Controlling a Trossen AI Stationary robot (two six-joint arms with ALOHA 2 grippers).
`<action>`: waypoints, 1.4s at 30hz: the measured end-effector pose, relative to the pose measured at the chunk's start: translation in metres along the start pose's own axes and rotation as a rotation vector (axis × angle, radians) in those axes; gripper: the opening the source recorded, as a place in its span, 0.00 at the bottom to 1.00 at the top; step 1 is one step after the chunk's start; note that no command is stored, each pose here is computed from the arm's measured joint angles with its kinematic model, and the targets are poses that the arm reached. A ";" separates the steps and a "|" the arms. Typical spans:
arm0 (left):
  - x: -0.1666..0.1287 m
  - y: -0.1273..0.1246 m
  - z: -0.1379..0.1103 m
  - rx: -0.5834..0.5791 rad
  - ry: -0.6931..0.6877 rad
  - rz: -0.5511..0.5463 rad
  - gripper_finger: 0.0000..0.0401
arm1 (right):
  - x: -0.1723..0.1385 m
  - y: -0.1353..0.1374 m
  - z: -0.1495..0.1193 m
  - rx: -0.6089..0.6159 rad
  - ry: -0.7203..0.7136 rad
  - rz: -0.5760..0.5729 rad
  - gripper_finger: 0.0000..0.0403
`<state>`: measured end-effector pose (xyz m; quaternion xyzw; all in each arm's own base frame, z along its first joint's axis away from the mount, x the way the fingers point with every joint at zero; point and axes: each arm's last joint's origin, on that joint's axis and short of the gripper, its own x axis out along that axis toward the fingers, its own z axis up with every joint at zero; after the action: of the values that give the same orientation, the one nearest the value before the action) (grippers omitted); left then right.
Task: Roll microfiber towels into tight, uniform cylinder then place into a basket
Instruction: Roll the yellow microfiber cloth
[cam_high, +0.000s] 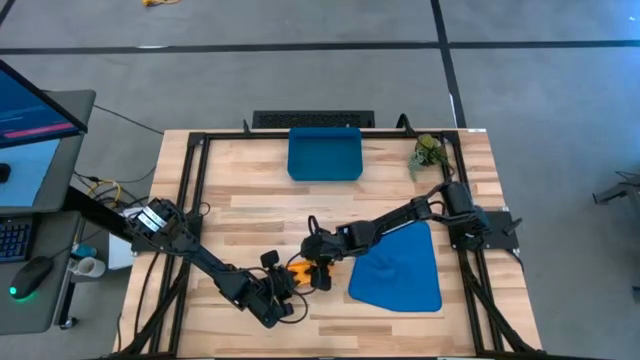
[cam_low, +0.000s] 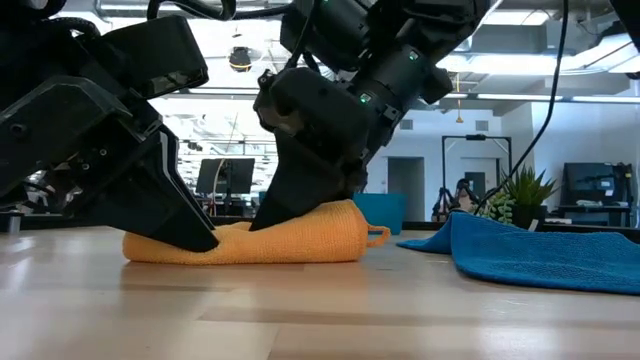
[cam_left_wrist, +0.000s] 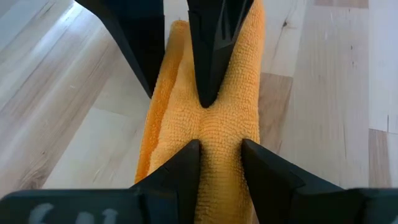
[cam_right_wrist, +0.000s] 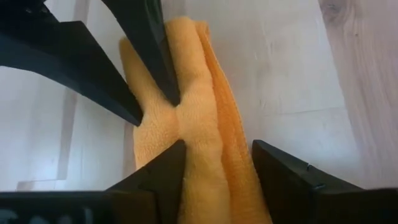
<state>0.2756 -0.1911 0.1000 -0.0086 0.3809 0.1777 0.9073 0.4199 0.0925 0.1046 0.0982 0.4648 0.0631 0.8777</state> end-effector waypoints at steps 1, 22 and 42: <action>0.000 0.000 0.000 0.001 0.000 -0.001 0.28 | 0.002 0.000 -0.001 0.001 0.007 0.007 0.51; -0.016 -0.001 0.000 0.060 -0.019 -0.004 0.28 | 0.002 0.002 -0.001 -0.013 0.019 0.051 0.05; -0.128 0.067 0.030 0.093 -0.150 0.162 0.18 | -0.030 0.005 -0.003 -0.119 0.124 -0.026 0.06</action>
<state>0.1913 -0.1641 0.2183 0.0776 0.3192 0.2325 0.9154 0.4006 0.0917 0.1283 0.0355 0.5149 0.0852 0.8523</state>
